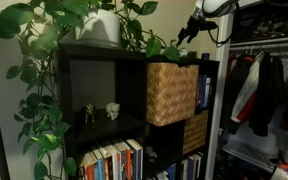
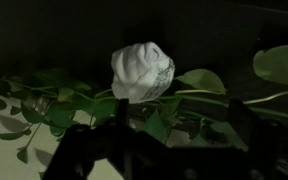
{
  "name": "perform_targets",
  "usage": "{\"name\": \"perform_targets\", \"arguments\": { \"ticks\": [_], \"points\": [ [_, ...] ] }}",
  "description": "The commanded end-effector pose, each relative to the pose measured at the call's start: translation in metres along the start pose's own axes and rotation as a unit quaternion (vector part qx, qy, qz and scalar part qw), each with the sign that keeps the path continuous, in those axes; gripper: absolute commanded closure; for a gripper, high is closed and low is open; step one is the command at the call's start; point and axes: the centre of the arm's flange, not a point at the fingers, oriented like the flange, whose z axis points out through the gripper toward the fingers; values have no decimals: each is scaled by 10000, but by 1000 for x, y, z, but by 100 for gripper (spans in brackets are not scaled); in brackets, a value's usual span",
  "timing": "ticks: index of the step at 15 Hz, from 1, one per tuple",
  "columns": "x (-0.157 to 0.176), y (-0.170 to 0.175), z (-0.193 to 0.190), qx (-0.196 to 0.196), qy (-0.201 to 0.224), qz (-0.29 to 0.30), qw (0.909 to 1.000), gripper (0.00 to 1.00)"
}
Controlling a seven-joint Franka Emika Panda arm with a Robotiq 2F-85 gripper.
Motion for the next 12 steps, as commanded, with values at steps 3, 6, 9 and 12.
{"name": "perform_targets", "arguments": {
  "ticks": [3,6,9,12],
  "points": [
    [-19,-13,-26,395,-852,196,9954,0],
    [-35,-23,-19,666,-1239,321,9895,0],
    [-46,-29,-9,783,-1526,417,9843,0],
    [-62,-35,10,883,-1649,543,9809,0]
  ]
}}
